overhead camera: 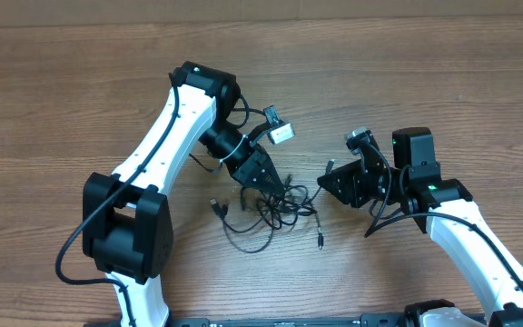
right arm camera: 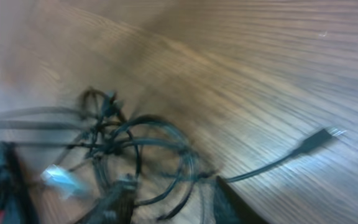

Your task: Untangle cables

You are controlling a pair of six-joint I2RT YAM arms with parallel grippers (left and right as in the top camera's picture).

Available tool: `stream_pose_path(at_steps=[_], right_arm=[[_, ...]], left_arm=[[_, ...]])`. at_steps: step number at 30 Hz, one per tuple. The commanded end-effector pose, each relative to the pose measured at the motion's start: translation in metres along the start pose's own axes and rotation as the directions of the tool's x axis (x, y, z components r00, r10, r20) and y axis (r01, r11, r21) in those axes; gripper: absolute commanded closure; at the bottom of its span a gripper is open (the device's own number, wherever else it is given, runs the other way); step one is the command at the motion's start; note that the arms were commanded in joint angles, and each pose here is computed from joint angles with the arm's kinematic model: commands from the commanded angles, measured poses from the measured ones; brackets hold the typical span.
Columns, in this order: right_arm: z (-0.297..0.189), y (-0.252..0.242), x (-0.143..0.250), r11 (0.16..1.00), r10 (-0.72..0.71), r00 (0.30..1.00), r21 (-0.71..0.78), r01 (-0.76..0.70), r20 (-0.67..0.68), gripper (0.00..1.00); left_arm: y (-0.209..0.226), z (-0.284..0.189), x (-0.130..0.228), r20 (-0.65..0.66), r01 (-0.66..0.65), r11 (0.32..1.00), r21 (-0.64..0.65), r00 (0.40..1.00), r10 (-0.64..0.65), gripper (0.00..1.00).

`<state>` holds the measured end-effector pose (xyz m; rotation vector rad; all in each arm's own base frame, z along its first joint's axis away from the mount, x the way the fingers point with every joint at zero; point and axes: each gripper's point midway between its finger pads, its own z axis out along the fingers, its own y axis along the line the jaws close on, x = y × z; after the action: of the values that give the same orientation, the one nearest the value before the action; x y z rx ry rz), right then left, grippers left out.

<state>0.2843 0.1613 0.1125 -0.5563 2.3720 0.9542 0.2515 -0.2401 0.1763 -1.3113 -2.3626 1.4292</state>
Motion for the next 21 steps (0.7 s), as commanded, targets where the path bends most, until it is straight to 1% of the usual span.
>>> stream_pose_path(at_steps=[1,3,5,6,8,9,11,12,13,15,16,17,20,21], right_arm=[[-0.001,0.010,0.002,0.998,-0.023,1.000,-0.052,0.022,-0.007,0.70],[-0.001,0.001,0.007,1.000,0.009,1.000,0.002,-0.009,-0.030,0.70],[-0.002,-0.009,0.013,0.997,0.047,0.998,0.066,-0.044,-0.052,0.67],[-0.003,-0.015,0.017,0.993,0.065,0.996,0.098,-0.059,-0.062,0.65],[-0.004,-0.024,0.022,0.983,0.104,0.992,0.157,-0.091,-0.078,0.65],[-0.006,-0.030,0.026,0.974,0.130,0.988,0.196,-0.112,-0.084,0.64],[-0.011,-0.046,0.034,0.939,0.200,0.976,0.302,-0.164,-0.091,0.64],[-0.015,-0.056,0.039,0.907,0.248,0.965,0.370,-0.202,-0.083,0.61],[-0.021,-0.068,0.045,0.858,0.312,0.948,0.447,-0.253,-0.062,0.57],[-0.031,-0.083,0.054,0.775,0.395,0.918,0.544,-0.322,-0.020,0.50],[-0.034,-0.086,0.056,0.753,0.416,0.909,0.563,-0.340,-0.007,0.48],[-0.034,-0.086,0.056,0.749,0.422,0.907,0.565,-0.345,-0.005,0.47],[-0.032,-0.084,0.055,0.760,0.420,0.908,0.548,-0.349,-0.005,0.36],[-0.032,-0.083,0.055,0.761,0.420,0.907,0.547,-0.349,-0.006,0.35]], left_arm=[[0.013,-0.005,0.001,-0.028,-0.068,0.992,-0.105,0.997,0.065,0.32],[0.023,-0.006,-0.003,-0.017,-0.034,0.988,-0.148,0.999,0.032,0.16],[0.032,-0.007,-0.007,-0.007,-0.007,0.982,-0.186,1.000,0.006,0.08],[0.035,-0.008,-0.008,-0.004,0.004,0.979,-0.204,1.000,-0.005,0.06],[0.037,-0.008,-0.008,-0.001,0.019,0.977,-0.211,1.000,-0.019,0.07],[0.036,-0.008,-0.008,-0.004,0.021,0.978,-0.209,1.000,-0.023,0.10],[0.033,-0.005,-0.004,-0.018,0.032,0.979,-0.200,0.999,-0.036,0.11],[0.032,-0.004,-0.002,-0.027,0.037,0.980,-0.196,0.999,-0.043,0.12],[0.032,-0.002,0.001,-0.040,0.041,0.979,-0.198,0.998,-0.050,0.12],[0.033,0.003,0.008,-0.073,0.048,0.977,-0.206,0.995,-0.064,0.12],[0.034,0.006,0.011,-0.087,0.050,0.977,-0.208,0.994,-0.069,0.12],[0.034,0.009,0.015,-0.101,0.052,0.977,-0.208,0.992,-0.075,0.12],[0.034,0.021,0.022,-0.132,0.053,0.979,-0.197,0.988,-0.080,0.13],[0.034,0.025,0.024,-0.141,0.049,0.980,-0.194,0.987,-0.077,0.13]])
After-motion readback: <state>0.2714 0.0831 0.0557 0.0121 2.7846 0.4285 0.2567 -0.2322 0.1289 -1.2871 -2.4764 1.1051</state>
